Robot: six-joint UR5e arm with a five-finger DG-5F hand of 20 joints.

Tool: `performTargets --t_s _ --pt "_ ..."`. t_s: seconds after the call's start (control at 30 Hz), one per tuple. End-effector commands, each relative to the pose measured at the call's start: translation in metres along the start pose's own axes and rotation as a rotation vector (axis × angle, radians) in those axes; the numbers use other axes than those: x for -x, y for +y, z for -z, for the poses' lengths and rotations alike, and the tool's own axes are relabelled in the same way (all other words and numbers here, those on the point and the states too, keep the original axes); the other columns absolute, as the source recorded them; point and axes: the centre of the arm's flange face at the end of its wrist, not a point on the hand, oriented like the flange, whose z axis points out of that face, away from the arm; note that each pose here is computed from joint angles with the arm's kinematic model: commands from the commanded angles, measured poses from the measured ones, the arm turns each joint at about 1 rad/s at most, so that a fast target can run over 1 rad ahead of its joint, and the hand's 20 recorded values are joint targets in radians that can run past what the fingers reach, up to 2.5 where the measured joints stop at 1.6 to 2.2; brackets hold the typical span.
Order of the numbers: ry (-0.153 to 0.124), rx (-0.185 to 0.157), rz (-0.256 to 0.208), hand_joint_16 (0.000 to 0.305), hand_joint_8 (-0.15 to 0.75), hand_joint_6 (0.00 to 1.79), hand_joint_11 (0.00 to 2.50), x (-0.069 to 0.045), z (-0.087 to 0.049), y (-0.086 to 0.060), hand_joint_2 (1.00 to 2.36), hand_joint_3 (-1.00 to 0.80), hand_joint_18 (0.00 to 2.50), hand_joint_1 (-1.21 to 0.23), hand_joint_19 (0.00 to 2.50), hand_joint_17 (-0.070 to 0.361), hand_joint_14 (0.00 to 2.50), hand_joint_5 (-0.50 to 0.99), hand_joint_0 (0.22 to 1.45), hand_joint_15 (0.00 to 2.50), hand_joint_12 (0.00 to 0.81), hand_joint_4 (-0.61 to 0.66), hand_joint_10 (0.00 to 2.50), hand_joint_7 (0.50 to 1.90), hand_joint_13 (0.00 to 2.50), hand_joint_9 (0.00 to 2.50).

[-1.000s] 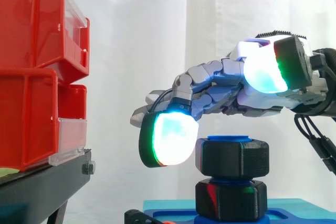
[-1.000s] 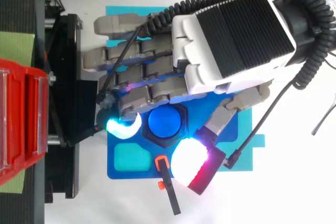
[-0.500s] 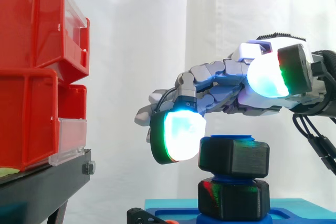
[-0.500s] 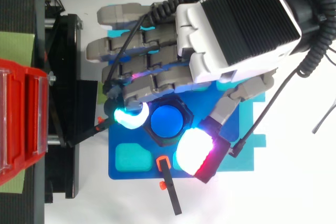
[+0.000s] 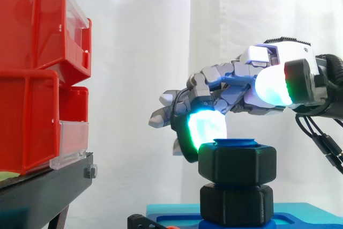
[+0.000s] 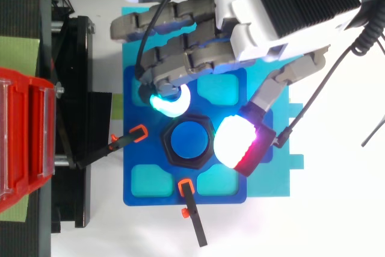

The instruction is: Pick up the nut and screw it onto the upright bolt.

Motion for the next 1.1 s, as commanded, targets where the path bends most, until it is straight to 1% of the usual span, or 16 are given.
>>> performTargets --t_s 0.0,0.2,0.27,0.33,0.37,0.43,0.47,0.57,0.6,0.63,0.67,0.73,0.83,0.9,0.97,1.07 --pt "-0.006 0.004 0.008 0.021 0.275 0.57 0.0 0.006 0.004 -0.005 1.0 -0.5 0.02 -0.29 0.0 0.048 0.0 0.02 0.52 0.0 0.234 0.17 0.0 1.32 0.4 0.91" --pt "-0.021 0.008 0.019 0.013 0.25 0.58 0.0 0.008 0.004 -0.007 1.0 -0.5 0.19 -0.33 0.0 0.029 0.0 0.05 0.53 0.0 0.189 0.08 0.0 1.29 0.54 1.1" --pt "-0.024 0.008 0.021 0.012 0.238 0.58 0.0 0.009 0.004 -0.009 1.0 -0.5 0.22 -0.33 0.0 0.026 0.0 0.05 0.53 0.0 0.18 0.08 0.0 1.28 0.57 1.12" --pt "-0.024 0.011 0.022 0.012 0.26 0.51 0.0 0.01 0.006 -0.01 1.0 -0.5 0.19 -0.32 0.0 0.027 0.0 0.04 0.53 0.0 0.188 0.14 0.0 1.39 0.55 1.11" --pt "-0.024 0.011 0.023 0.013 0.261 0.5 0.0 0.01 0.006 -0.011 1.0 -0.5 0.18 -0.32 0.0 0.029 0.0 0.04 0.52 0.0 0.192 0.15 0.0 1.4 0.53 1.09" --pt "-0.03 0.015 0.028 0.016 0.266 0.5 0.0 0.015 0.004 -0.01 1.0 -0.5 0.12 -0.29 0.0 0.035 0.0 -0.01 0.52 0.0 0.207 0.21 0.0 1.29 0.49 1.04" --pt "-0.035 0.015 0.03 0.018 0.269 0.5 0.0 0.019 0.004 -0.01 1.0 -0.5 0.08 -0.28 0.0 0.04 0.0 -0.02 0.52 0.0 0.224 0.21 0.0 1.28 0.46 1.0" --pt "-0.048 0.025 0.038 0.024 0.263 0.5 0.0 0.029 -0.001 -0.009 1.0 -0.5 0.0 -0.26 0.0 0.054 0.0 -0.09 0.5 0.0 0.259 0.25 0.0 1.06 0.35 0.83" --pt "-0.053 0.034 0.042 0.026 0.254 0.5 0.0 0.036 -0.003 -0.007 1.0 -0.5 0.0 -0.25 0.0 0.059 0.0 -0.11 0.5 0.0 0.268 0.26 0.0 0.94 0.3 0.76" --pt "-0.051 0.033 0.041 0.028 0.246 0.5 0.0 0.037 -0.002 -0.007 1.0 -0.5 0.0 -0.24 0.0 0.064 0.0 -0.13 0.49 0.0 0.28 0.24 0.0 0.85 0.25 0.69" --pt "-0.049 0.034 0.041 0.029 0.246 0.5 0.0 0.038 -0.002 -0.007 1.0 -0.5 0.0 -0.24 0.0 0.066 0.0 -0.13 0.49 0.0 0.281 0.23 0.0 0.84 0.25 0.68" --pt "-0.036 0.031 0.03 0.034 0.229 0.5 0.0 0.035 -0.005 -0.003 1.0 -0.5 0.0 -0.22 0.0 0.076 0.0 -0.17 0.49 0.0 0.293 0.2 0.0 0.71 0.15 0.55" --pt "-0.032 0.019 0.022 0.038 0.221 0.5 0.0 0.03 -0.007 -0.001 1.0 -0.5 0.0 -0.2 0.0 0.085 0.0 -0.18 0.48 0.0 0.304 0.18 0.0 0.65 0.08 0.46" --pt "-0.035 0.001 0.019 0.039 0.205 0.5 0.0 0.026 -0.009 0.0 1.0 -0.5 0.0 -0.15 0.0 0.088 0.0 -0.2 0.48 0.0 0.31 0.16 0.0 0.62 0.01 0.35" --pt "-0.034 -0.021 0.01 0.04 0.204 0.5 0.0 0.016 -0.012 0.004 1.0 -0.5 0.0 -0.14 0.0 0.09 0.0 -0.21 0.47 0.0 0.316 0.14 0.0 0.61 0.0 0.31" --pt "-0.038 -0.018 0.008 0.042 0.203 0.5 0.0 0.012 -0.015 0.007 1.0 -0.5 0.0 -0.12 0.0 0.094 0.0 -0.21 0.47 0.0 0.32 0.14 0.0 0.6 0.0 0.28"
